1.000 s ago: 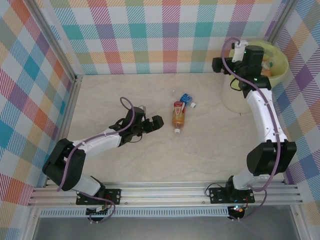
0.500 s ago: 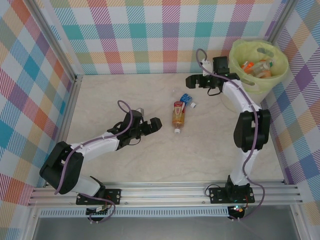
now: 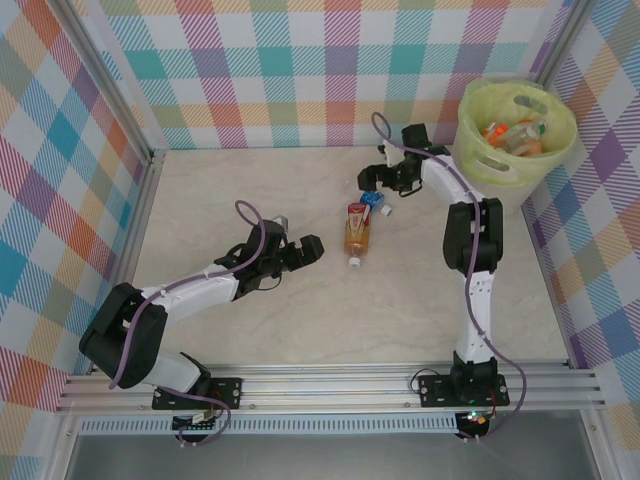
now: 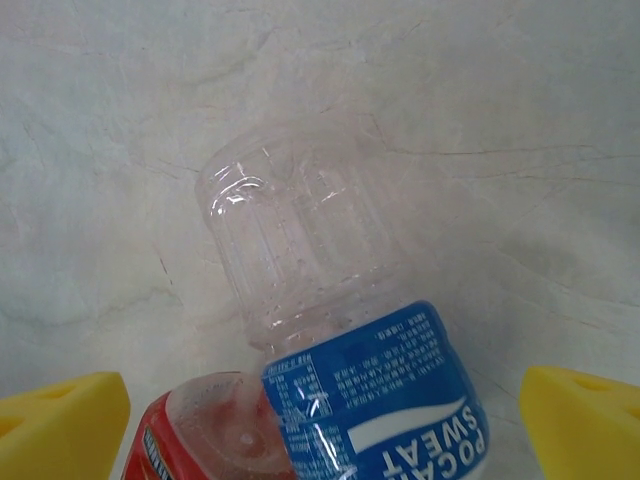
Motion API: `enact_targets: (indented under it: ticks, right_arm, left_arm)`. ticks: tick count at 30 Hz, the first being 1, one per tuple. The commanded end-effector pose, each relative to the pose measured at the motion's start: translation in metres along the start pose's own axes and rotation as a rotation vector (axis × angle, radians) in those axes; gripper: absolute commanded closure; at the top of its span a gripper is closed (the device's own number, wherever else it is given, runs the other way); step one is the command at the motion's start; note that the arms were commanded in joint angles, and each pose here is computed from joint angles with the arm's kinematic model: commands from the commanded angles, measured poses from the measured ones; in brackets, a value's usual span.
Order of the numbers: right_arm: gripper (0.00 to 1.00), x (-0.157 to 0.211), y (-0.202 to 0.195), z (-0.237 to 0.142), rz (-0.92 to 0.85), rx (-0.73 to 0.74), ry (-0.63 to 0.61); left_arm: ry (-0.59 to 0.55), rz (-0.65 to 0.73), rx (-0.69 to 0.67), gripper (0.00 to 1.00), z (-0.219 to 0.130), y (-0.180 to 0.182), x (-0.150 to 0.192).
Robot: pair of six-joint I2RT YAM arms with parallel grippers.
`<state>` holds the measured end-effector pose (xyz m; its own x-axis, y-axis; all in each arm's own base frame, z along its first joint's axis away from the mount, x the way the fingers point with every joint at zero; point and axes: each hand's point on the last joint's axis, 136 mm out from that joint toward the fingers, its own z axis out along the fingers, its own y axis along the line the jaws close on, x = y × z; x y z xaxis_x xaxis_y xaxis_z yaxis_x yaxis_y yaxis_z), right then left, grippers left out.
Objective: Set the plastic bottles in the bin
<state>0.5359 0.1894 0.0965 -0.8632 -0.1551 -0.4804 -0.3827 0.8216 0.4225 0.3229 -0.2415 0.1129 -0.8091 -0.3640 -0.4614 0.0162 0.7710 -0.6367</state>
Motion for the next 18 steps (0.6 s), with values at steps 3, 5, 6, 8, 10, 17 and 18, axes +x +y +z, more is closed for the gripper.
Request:
enact_targets:
  ticks: [3,5,6,8,10,17,18]
  right_arm:
    - [0.0,0.003,0.003,0.021,-0.002,0.054,0.061]
    - [0.0,0.007,-0.001,0.029,-0.012,0.092,0.093]
    - [0.0,0.009,-0.004,0.033,-0.016,0.122,0.111]
    - [0.0,0.014,-0.008,0.039,-0.028,0.168,0.144]
    - [0.0,0.018,-0.011,0.045,-0.038,0.21,0.169]
    - [0.11,0.009,-0.043,0.047,0.054,0.451,0.123]
    - [0.13,0.008,-0.048,0.046,0.069,0.48,0.113]
  left_arm:
    - [-0.007,0.018,0.004,0.0,0.001,-0.002,-0.003]
    - [-0.007,0.018,-0.001,0.0,0.0,0.0,-0.002]
    - [-0.008,0.018,-0.002,0.0,0.0,0.0,-0.002]
    - [-0.009,0.019,-0.005,0.0,0.0,0.001,-0.002]
    - [-0.007,0.02,-0.007,0.0,0.0,0.002,-0.002]
    - [-0.002,0.025,-0.007,0.0,0.002,0.001,-0.002]
    - [-0.002,0.026,-0.006,0.0,0.002,0.0,-0.003]
